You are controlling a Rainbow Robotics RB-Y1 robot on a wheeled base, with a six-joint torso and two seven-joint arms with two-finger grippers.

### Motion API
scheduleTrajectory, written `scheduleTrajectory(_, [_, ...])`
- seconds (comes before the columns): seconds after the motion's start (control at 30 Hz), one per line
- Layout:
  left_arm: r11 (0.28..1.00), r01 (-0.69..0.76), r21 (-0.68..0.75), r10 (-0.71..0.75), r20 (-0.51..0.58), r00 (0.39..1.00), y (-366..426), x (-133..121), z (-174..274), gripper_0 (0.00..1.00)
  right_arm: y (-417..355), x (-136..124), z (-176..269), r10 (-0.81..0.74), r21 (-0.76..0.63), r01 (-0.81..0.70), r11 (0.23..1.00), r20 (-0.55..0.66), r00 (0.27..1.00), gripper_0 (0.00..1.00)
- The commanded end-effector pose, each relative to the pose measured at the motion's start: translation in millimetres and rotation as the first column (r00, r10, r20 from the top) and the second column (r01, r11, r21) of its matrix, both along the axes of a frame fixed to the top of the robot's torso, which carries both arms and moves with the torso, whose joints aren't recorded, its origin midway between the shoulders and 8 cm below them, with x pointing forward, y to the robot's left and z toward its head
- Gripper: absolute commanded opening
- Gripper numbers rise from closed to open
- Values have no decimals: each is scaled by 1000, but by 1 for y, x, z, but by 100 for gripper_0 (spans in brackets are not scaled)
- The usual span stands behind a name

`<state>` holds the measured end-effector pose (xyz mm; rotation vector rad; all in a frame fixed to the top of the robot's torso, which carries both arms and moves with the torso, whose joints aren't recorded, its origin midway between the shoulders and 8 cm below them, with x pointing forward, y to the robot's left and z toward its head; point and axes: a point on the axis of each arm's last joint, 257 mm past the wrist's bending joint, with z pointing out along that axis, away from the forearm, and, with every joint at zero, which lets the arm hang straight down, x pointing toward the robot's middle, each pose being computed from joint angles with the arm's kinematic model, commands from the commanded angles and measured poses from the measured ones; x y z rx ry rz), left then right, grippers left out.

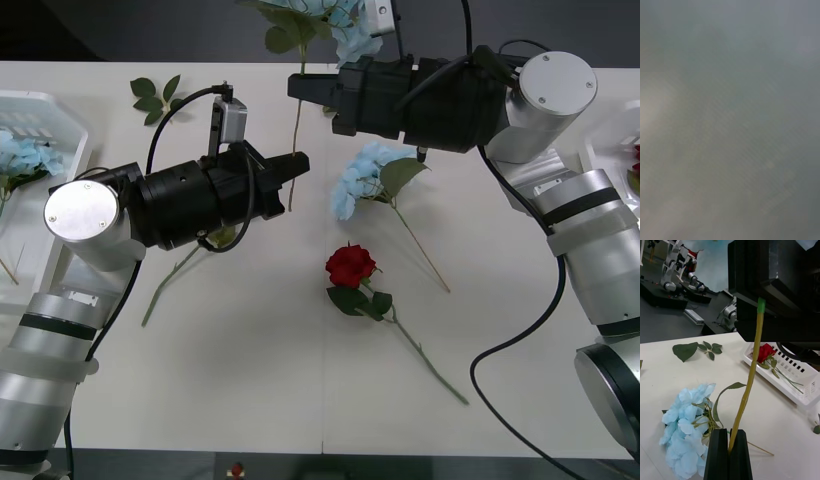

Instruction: Put the red flowers into the right box and the blue flowers into the left box

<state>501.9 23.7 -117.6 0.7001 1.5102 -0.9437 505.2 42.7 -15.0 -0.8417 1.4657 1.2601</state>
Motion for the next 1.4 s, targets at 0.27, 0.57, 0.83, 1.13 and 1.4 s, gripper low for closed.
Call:
scheduleTrajectory(0.27, [999, 20, -35, -20, 0, 1000, 5, -3, 19, 0, -15, -1, 19, 12, -34, -11, 999, 38, 999, 77])
scheduleTrajectory(0.57, [998, -59, 0, 59, -3, 998, 75, 13, 29, 0, -37, 0, 18, 12, -73, -8, 997, 52, 999, 93])
scheduleTrajectory(0.83, [991, -126, 51, 135, -254, 958, 187, 1, 34, 0, -86, -2, -19, 23, -301, -9, 954, 43, 999, 93])
scheduleTrajectory(1.13, [945, -282, 167, 326, -383, 864, 301, -19, 38, 0, -147, 13, -97, -91, -639, 59, 767, -17, 996, 93])
scheduleTrajectory(1.4, [705, -597, 382, 699, -229, 678, 455, -22, 46, 0, -207, 28, -139, -273, -858, 107, 502, -39, 961, 93])
